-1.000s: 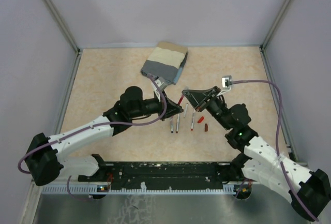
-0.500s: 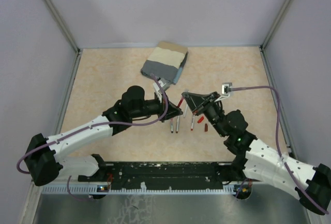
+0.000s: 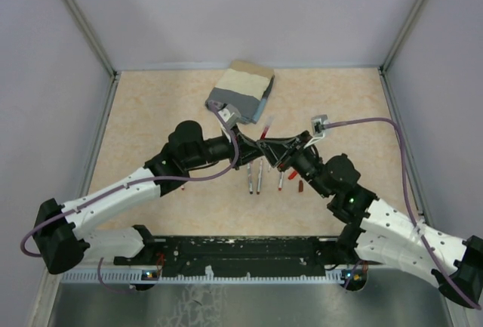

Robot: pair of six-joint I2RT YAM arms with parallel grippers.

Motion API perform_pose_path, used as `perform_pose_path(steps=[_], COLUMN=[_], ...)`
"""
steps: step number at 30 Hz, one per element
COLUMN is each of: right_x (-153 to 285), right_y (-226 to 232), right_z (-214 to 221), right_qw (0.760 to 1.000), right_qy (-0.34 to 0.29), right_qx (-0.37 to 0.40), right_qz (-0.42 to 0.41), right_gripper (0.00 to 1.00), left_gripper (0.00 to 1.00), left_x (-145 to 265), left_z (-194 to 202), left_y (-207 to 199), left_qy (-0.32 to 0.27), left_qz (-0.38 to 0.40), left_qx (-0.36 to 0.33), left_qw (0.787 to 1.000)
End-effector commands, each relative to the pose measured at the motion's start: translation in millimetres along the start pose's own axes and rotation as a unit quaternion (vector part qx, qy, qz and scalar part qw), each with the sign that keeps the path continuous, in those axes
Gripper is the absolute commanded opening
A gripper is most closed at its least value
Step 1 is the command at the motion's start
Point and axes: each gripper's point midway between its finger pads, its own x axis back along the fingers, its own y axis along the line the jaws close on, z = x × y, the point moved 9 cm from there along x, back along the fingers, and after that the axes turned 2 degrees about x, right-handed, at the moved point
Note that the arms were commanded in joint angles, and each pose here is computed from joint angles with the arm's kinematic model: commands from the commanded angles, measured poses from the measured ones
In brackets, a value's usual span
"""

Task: Insert the pens into the pen caps
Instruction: Insert the pen cap onto the pen, then press the pen cap onto the pen.

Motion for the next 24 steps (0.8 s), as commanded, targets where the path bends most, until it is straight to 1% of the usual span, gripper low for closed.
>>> perform_pose_path(steps=[1, 6, 10, 14, 19, 24], right_x=[6.7, 10.6, 19.3, 29.4, 33.5, 18.9], right_y=[6.0, 4.8, -1.5, -3.6, 3.0, 12.3], right_z=[17.9, 14.9, 0.3, -27.3, -64.8, -93.1], right_qw=[0.997, 0.998, 0.999, 0.997, 0.992, 0.99], right_qy=[0.066, 0.06, 0.031, -0.011, -0.061, -0.075], right_qx=[0.008, 0.004, 0.024, 0.053, 0.07, 0.076], right_qz=[-0.037, -0.029, 0.015, 0.061, 0.088, 0.094], right_gripper=[0.28, 0.3, 0.33, 0.4, 0.46, 0.48], left_gripper=[0.0, 0.0, 0.0, 0.0, 0.0, 0.0], left_x=[-0.6, -0.6, 0.6, 1.9, 3.9, 4.9], left_z=[-44.6, -43.1, -42.0, -40.7, -36.5, -34.1], left_y=[-11.6, -10.5, -8.8, -8.7, -7.3, -7.3], left_qy=[-0.095, -0.094, -0.095, -0.095, -0.091, -0.087], left_qz=[0.012, 0.007, -0.001, -0.004, -0.008, -0.006], left_qx=[-0.036, -0.034, -0.032, -0.031, -0.03, -0.028], left_qw=[0.995, 0.995, 0.995, 0.995, 0.995, 0.996])
